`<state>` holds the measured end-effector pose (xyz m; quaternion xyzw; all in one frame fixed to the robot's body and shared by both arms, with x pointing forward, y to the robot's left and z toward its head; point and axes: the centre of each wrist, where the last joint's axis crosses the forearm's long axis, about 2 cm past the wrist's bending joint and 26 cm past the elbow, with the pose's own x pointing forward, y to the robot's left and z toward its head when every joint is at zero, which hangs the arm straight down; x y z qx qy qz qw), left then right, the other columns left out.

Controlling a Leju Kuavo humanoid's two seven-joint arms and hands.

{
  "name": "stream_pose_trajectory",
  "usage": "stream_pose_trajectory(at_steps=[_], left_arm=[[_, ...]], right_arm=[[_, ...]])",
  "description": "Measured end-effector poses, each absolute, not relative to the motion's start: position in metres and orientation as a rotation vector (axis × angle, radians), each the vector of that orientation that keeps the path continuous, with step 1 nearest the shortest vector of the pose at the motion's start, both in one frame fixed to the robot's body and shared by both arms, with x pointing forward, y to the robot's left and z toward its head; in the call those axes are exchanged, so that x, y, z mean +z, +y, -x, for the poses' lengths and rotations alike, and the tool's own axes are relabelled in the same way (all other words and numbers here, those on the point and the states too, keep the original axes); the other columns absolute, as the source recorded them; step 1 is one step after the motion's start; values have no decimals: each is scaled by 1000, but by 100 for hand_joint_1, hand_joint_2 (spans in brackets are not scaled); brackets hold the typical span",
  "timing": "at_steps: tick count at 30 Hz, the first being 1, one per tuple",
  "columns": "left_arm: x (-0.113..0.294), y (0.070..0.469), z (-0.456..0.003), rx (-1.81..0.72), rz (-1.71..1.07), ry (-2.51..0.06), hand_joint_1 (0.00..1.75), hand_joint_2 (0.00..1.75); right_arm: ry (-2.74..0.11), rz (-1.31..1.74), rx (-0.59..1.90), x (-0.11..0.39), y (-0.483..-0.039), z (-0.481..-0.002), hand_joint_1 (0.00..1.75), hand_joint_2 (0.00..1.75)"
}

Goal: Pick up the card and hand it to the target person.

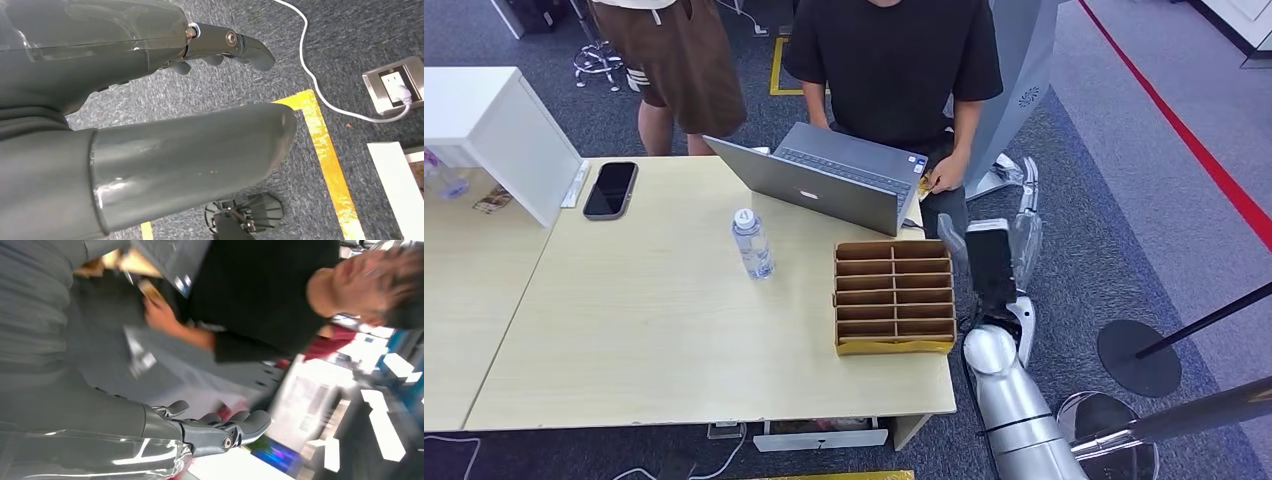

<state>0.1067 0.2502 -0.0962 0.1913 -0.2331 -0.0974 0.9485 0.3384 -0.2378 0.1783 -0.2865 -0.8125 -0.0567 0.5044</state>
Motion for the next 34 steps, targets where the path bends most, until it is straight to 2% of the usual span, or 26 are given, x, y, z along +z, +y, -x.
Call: stream_pose_trajectory(at_steps=[3, 11, 34], left_arm=[[-97, 250, -105, -191, -388, -475, 0, 0], [-97, 250, -103, -188, -387, -476, 0, 0], [-98, 251, -100, -177, -393, -477, 0, 0]], right_arm=[[-1903, 549, -253, 168, -235, -333, 0, 175], [-1856, 446, -257, 145, -220, -321, 0, 175], [-1833, 427, -155, 117, -199, -297, 0, 175]])
